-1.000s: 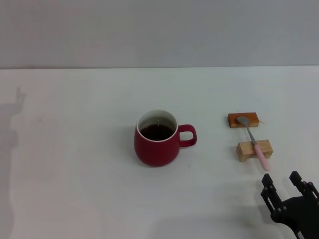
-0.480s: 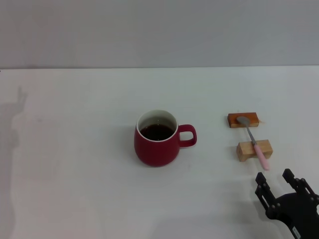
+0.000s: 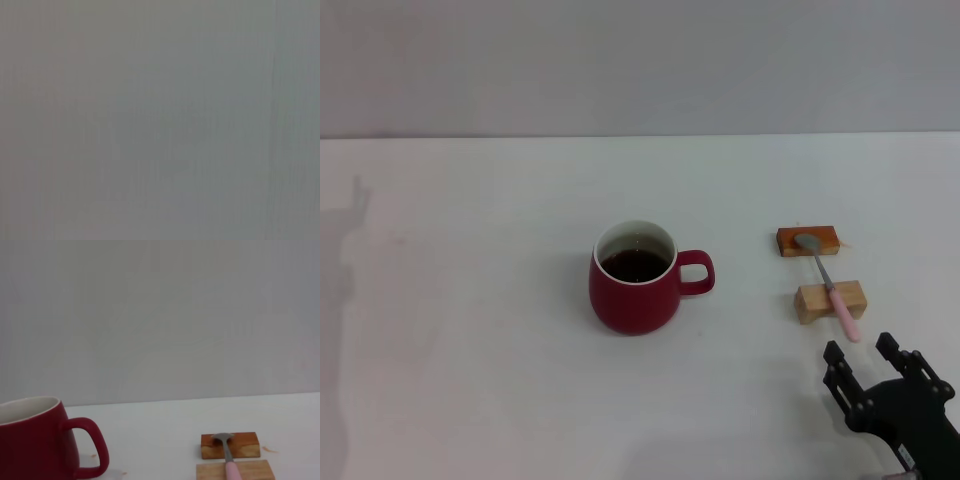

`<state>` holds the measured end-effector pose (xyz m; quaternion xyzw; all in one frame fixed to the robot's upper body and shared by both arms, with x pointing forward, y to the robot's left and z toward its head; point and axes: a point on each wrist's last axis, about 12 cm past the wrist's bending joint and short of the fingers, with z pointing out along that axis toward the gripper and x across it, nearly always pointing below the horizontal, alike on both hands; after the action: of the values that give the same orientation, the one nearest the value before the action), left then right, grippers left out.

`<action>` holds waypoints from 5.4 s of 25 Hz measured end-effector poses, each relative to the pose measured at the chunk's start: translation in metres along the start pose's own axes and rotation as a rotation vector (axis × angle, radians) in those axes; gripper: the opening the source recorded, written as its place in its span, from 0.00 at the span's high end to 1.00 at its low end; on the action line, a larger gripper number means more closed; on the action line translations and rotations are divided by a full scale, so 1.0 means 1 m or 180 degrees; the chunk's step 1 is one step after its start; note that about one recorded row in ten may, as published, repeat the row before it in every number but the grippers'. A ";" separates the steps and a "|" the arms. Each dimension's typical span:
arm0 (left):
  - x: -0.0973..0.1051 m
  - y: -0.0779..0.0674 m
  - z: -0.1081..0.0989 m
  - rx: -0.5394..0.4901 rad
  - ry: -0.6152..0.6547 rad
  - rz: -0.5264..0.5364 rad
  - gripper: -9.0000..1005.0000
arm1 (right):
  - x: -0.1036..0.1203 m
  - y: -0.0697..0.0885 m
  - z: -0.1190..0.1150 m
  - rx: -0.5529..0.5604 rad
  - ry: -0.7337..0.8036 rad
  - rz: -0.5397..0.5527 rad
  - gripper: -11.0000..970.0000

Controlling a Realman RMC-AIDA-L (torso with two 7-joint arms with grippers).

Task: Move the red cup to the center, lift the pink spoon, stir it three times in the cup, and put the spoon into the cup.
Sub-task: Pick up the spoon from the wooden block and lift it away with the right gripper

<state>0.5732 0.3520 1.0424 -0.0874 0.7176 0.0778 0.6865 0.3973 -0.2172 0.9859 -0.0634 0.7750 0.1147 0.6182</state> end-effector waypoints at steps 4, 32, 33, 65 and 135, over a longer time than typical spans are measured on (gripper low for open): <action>0.000 0.001 0.000 -0.0004 0.0002 0.0001 0.16 | -0.001 -0.002 0.003 0.0003 0.0011 -0.0003 0.34; 0.002 0.001 -0.002 0.0001 0.0015 0.0013 0.16 | -0.006 -0.008 0.015 0.0018 -0.0024 -0.0046 0.34; 0.002 0.001 -0.002 0.0002 0.0015 0.0014 0.16 | -0.006 -0.008 0.015 0.0018 -0.0023 -0.0046 0.34; 0.000 0.003 -0.005 -0.0004 -0.0105 0.0013 0.16 | -0.003 -0.012 0.030 -0.0054 0.0099 0.0087 0.34; 0.004 0.009 -0.010 -0.0026 -0.0072 -0.0038 0.16 | -0.005 -0.010 0.039 -0.0119 0.0123 0.0021 0.34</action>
<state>0.5610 0.3586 1.0390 -0.0936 0.7089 0.0776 0.6947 0.4381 -0.2170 0.9814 -0.0747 0.7847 0.1300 0.6015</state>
